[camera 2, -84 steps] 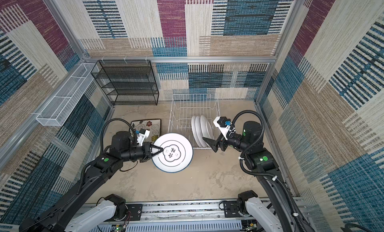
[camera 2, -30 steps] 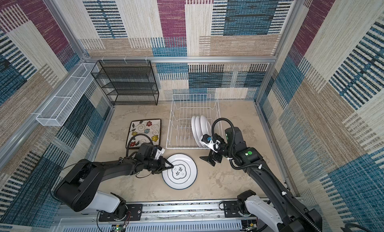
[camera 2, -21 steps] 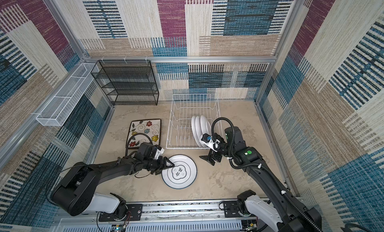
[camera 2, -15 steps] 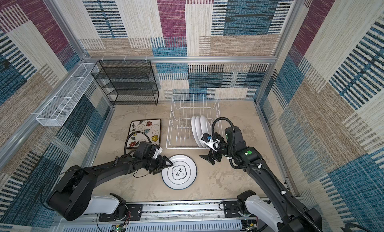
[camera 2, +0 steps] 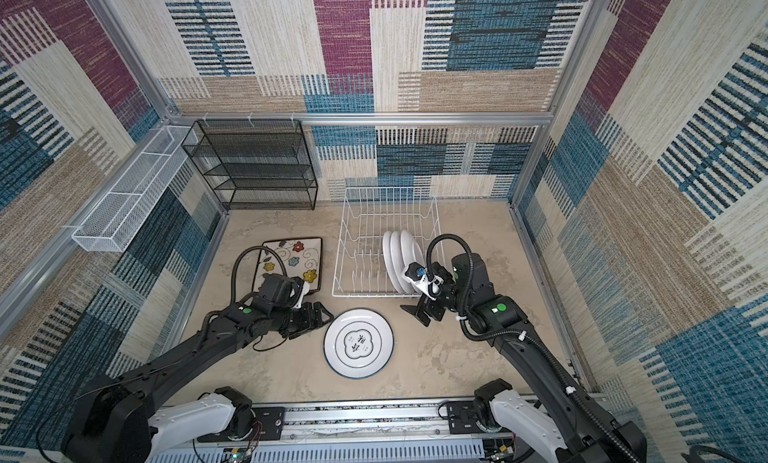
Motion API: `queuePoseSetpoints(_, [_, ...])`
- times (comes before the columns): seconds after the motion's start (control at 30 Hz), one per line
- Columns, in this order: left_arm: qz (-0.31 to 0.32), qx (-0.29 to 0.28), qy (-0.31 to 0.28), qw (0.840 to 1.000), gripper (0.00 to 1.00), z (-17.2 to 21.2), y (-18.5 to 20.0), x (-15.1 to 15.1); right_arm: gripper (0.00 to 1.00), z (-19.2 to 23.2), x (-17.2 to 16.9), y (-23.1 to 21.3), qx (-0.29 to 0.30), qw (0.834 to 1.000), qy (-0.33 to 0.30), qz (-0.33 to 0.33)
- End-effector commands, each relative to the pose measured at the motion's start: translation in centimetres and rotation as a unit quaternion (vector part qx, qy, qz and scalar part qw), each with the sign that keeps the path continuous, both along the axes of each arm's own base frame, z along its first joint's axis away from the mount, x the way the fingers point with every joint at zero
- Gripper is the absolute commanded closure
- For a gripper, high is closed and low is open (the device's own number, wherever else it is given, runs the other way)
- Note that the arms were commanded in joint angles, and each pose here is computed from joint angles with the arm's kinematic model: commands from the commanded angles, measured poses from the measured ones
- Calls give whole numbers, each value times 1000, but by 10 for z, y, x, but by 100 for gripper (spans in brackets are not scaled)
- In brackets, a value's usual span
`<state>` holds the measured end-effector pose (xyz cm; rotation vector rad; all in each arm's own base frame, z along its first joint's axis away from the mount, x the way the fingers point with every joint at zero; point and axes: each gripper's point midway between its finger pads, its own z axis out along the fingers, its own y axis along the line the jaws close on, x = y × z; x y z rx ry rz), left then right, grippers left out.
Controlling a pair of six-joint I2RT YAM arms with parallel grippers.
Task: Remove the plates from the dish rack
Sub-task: 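Open the left gripper and lift it off the plate, then move the left gripper back toward the dish rack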
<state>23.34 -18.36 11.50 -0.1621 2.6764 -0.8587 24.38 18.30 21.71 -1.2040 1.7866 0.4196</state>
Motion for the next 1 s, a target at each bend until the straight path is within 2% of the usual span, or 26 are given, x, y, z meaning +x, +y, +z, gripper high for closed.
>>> queuePoseSetpoints(0.0, [2, 28, -30, 999, 20, 26, 11, 3, 0, 12, 13, -2, 21, 999, -14, -36])
queuePoseSetpoints(0.17, [-21, 5, -91, 996, 15, 90, -2, 20, 0, 13, 20, -3, 30, 998, 6, -59])
queuePoseSetpoints(0.43, [-54, -17, -132, 990, 13, 147, -39, 50, 0, 21, 24, -2, 48, 996, -2, -70])
queuePoseSetpoints(0.77, [-63, -69, -116, 989, 19, 144, -92, 96, 0, 13, 33, -4, 54, 994, 10, -97])
queuePoseSetpoints(0.97, [-76, -94, -99, 988, 26, 135, -120, 116, 0, 6, 39, -7, 46, 992, 24, -112])
